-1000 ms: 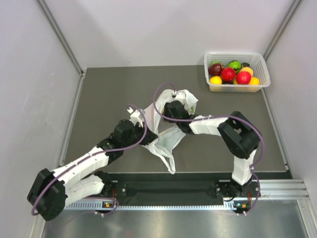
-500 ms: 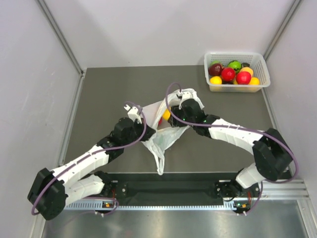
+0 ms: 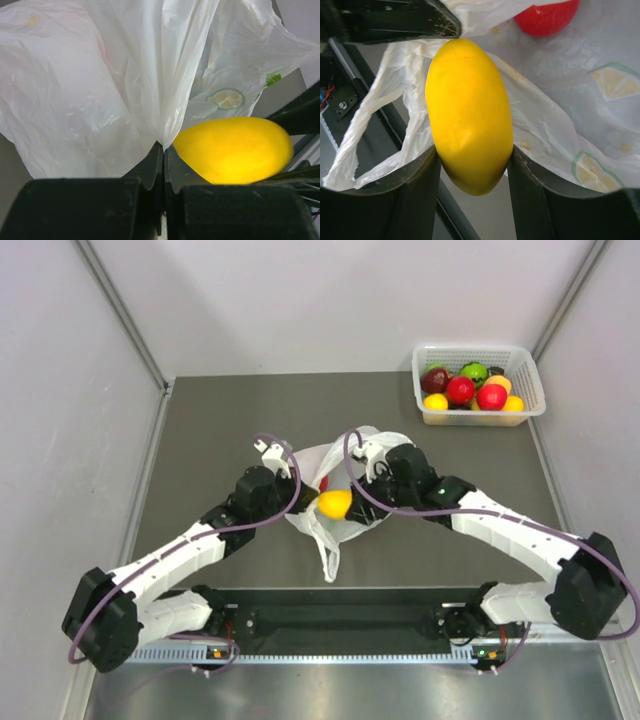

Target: Untie the knot of the plastic bag and take out the fruit

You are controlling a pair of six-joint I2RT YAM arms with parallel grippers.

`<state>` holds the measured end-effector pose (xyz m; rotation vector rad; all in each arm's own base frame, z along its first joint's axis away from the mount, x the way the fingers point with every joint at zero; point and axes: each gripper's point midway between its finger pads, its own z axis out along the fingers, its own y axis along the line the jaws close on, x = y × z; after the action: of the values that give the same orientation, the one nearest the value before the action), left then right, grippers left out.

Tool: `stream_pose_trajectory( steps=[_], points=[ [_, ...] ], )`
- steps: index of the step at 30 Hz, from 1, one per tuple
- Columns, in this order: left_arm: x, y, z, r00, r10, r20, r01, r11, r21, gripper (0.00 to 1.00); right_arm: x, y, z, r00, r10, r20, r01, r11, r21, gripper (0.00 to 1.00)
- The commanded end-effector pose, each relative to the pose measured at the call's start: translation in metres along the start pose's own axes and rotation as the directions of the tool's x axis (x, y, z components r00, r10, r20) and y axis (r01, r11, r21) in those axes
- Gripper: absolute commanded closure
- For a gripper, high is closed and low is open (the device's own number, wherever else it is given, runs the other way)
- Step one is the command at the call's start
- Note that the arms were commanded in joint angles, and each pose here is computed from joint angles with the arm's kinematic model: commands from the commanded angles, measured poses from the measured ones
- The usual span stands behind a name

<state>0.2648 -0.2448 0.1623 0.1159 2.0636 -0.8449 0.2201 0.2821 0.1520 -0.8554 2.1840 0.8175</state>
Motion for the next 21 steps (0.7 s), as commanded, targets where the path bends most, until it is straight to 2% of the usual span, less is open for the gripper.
stream_pose_trajectory(
  steps=[1,5,8,9,13,16,17,18,19,20,21],
  points=[
    [-0.019,-0.011,-0.003,0.998,0.011,0.057,-0.012,1.0,0.027,1.0,-0.042,0.021,-0.04,0.985,-0.098,0.143,0.104,0.994,-0.039,1.0],
    [-0.016,-0.003,-0.005,0.998,0.013,0.064,-0.013,1.0,0.0,1.0,-0.06,0.025,-0.078,0.965,-0.15,0.214,0.152,0.988,0.006,1.0],
    [-0.017,-0.003,-0.005,0.998,0.013,0.068,-0.013,1.0,-0.001,1.0,-0.079,0.019,-0.11,0.937,-0.189,0.295,0.167,0.981,0.099,1.0],
    [-0.018,-0.004,-0.004,0.998,0.012,0.067,-0.012,1.0,0.003,1.0,-0.088,0.004,-0.12,0.928,-0.193,0.318,0.136,0.972,0.193,1.0],
    [-0.016,-0.006,0.001,0.998,0.01,0.056,-0.01,1.0,0.012,1.0,-0.115,-0.037,-0.158,0.889,-0.185,0.418,0.016,0.927,0.375,1.0],
    [-0.014,-0.009,0.005,0.999,0.009,0.037,-0.01,1.0,0.027,1.0,-0.137,-0.093,-0.194,0.827,-0.129,0.548,-0.202,0.841,0.503,1.0],
    [-0.015,-0.011,0.005,0.999,0.009,0.037,-0.01,0.999,0.033,1.0,-0.146,-0.111,-0.206,0.787,-0.099,0.608,-0.298,0.803,0.516,1.0],
    [-0.013,-0.011,0.006,0.999,0.008,0.032,-0.009,0.999,0.038,1.0,-0.146,-0.148,-0.233,0.75,-0.093,0.655,-0.421,0.697,0.58,1.0],
    [-0.013,-0.012,0.007,1.0,0.009,0.026,-0.01,0.999,0.045,1.0,-0.144,-0.173,-0.233,0.745,-0.065,0.663,-0.475,0.646,0.598,1.0],
    [-0.012,-0.014,0.007,1.0,0.011,0.019,-0.012,0.999,0.052,1.0,-0.15,-0.2,-0.259,0.689,-0.062,0.722,-0.566,0.576,0.59,1.0],
    [-0.011,-0.015,0.007,1.0,0.013,0.014,-0.013,0.998,0.055,1.0,-0.152,-0.217,-0.266,0.67,-0.052,0.741,-0.604,0.542,0.584,1.0]
  ],
)
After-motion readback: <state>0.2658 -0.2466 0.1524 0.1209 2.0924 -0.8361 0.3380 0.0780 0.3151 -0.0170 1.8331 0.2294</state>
